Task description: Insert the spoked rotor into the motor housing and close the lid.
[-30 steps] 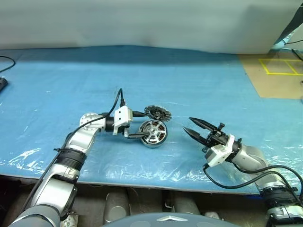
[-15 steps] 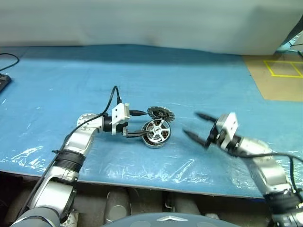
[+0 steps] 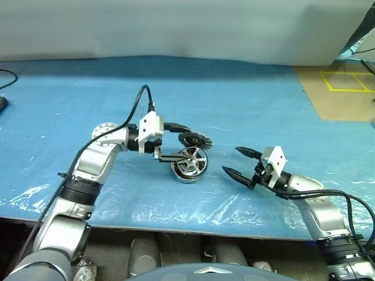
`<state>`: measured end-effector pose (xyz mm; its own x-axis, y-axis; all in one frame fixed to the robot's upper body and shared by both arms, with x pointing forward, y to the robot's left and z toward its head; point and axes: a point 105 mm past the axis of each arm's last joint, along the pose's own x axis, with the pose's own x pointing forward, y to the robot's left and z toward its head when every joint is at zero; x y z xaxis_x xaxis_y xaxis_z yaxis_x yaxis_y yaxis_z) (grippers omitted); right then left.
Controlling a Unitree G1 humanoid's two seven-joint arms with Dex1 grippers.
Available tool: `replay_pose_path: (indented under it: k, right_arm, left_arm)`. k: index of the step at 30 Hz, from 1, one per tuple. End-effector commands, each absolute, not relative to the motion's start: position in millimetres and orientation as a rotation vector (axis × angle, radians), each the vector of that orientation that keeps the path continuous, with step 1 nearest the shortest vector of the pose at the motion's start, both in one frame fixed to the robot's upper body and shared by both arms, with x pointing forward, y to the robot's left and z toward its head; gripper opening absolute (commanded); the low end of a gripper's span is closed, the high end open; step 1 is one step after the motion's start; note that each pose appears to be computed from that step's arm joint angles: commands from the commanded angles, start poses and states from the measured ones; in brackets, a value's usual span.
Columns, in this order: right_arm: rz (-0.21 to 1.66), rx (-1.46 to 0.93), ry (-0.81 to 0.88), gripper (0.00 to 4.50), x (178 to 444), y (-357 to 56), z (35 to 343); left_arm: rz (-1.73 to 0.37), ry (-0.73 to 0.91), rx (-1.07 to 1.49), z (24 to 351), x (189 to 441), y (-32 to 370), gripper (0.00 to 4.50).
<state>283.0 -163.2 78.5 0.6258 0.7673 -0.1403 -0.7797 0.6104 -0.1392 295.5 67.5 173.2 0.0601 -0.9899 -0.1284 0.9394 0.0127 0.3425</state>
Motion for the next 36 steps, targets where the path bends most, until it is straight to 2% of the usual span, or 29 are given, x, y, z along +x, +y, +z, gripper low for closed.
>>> replay_pose_path:
  k: [1,7,19,23,36]
  right_arm:
    - [0.894,-0.201,0.017,4.49,283.2,-157.0,87.1]
    - [0.866,-0.190,0.017,4.49,284.6,-156.3,84.1]
    - [1.014,-0.224,0.037,4.49,263.5,-157.5,78.8]
    - [1.004,-0.251,0.043,4.49,264.7,-162.2,75.1]
    - [0.960,-0.246,0.034,4.49,269.1,-151.6,76.1]
  left_arm:
    - [-1.584,-0.191,0.394,188.5,282.0,63.9,3.86]
    - [-1.608,-0.102,0.437,179.5,275.1,69.0,3.86]
    - [-1.529,-0.049,0.553,143.0,311.3,54.8,3.86]
    - [-1.565,-0.014,0.560,127.6,310.9,53.5,3.86]
    - [-1.565,-0.080,0.517,133.9,315.8,46.8,3.86]
